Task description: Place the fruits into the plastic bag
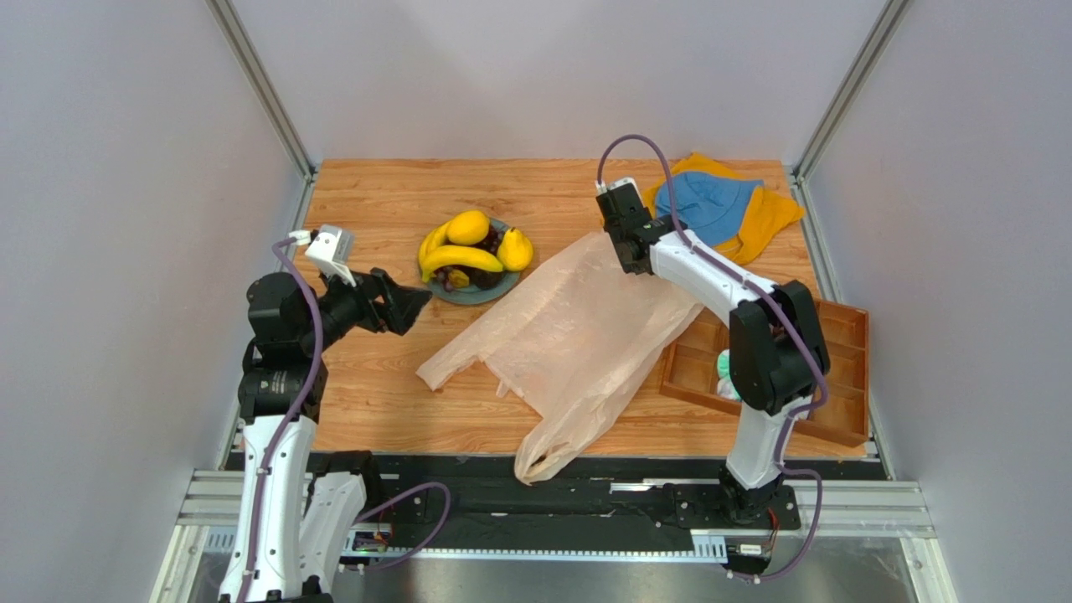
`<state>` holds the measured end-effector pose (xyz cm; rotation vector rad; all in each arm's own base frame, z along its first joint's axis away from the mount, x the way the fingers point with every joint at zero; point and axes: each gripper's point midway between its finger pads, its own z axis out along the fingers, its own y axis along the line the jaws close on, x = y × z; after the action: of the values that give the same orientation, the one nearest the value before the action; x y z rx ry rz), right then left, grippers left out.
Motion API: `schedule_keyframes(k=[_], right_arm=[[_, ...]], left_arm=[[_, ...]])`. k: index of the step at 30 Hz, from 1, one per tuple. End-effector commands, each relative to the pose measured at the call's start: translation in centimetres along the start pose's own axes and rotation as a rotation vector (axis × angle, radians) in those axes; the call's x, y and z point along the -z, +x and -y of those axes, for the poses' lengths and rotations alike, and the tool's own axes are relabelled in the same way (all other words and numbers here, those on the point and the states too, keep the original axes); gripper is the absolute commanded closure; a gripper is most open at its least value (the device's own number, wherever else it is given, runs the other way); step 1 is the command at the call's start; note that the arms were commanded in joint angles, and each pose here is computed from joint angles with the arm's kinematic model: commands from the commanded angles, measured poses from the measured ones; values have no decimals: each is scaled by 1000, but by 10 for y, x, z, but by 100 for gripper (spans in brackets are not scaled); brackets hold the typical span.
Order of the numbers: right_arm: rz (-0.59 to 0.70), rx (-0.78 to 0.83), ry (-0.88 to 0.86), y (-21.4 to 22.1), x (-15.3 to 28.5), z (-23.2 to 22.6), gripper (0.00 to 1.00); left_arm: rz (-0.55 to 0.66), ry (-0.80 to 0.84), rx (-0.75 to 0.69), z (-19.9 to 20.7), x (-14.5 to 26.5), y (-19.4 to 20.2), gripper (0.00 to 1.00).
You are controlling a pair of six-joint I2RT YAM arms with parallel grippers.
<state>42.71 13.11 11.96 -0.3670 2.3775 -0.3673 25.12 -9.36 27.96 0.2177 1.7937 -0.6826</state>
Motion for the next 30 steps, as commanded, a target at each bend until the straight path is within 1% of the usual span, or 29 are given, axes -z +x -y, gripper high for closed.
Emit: schedule_keyframes(k=[1,3,5,6,9,10,11,12,13,14,15,17,18,19,20,21,22,24,25,29,30], right_arm=[[39,11,125,-31,3,21,44],[72,-43,93,-44,16,21,36],[105,-97,42,-53,40,22,29],[114,-133,22,-54,49,21,27],[137,-178,-66,-46,86,15,25],[142,-183,-94,-43,95,10,24],[161,-206,-142,-40,113,8,24],[119,-201,-165,-21,114,3,23],[98,-238,-199,-12,119,-4,23],[80,-253,-264,-3,127,-13,23],[48,-264,-298,16,135,-15,23],[10,-328,-409,31,151,-32,20],[17,-359,-447,38,165,-32,18],[-32,-362,-506,57,168,-44,17],[-64,-397,-552,67,174,-52,17],[-59,-420,-584,72,183,-52,17],[-110,-425,-618,90,184,-61,17],[-139,-463,-648,100,188,-67,17],[-170,-469,-665,113,188,-72,17],[-220,-494,-662,134,179,-79,17],[-216,-499,-664,133,177,-80,17]], left_arm=[[15,-22,-22,-3,-4,-3,4],[-8,-44,-16,-1,-5,2,5],[-24,-91,-9,-1,-8,7,6],[-41,-109,7,-1,-10,14,6],[-69,-144,66,3,-23,38,7],[-68,-196,70,-5,-26,44,7],[-96,-180,68,3,-32,56,7],[-112,-189,84,1,-37,67,7],[-116,-213,83,-2,-40,72,7],[-139,-210,82,0,-44,80,7],[-141,-213,86,-1,-46,85,7],[-140,-229,84,-6,-48,89,7],[-138,-231,77,-8,-49,92,6],[-142,-248,73,-12,-50,95,5],[-147,-251,70,-13,-51,97,5],[-155,-251,63,-15,-52,101,4],[-171,-257,61,-17,-54,106,4],[-181,-294,52,-25,-54,110,3],[-190,-306,50,-28,-55,113,3],[-201,-303,52,-29,-56,117,2],[-204,-301,55,-28,-56,118,2]])
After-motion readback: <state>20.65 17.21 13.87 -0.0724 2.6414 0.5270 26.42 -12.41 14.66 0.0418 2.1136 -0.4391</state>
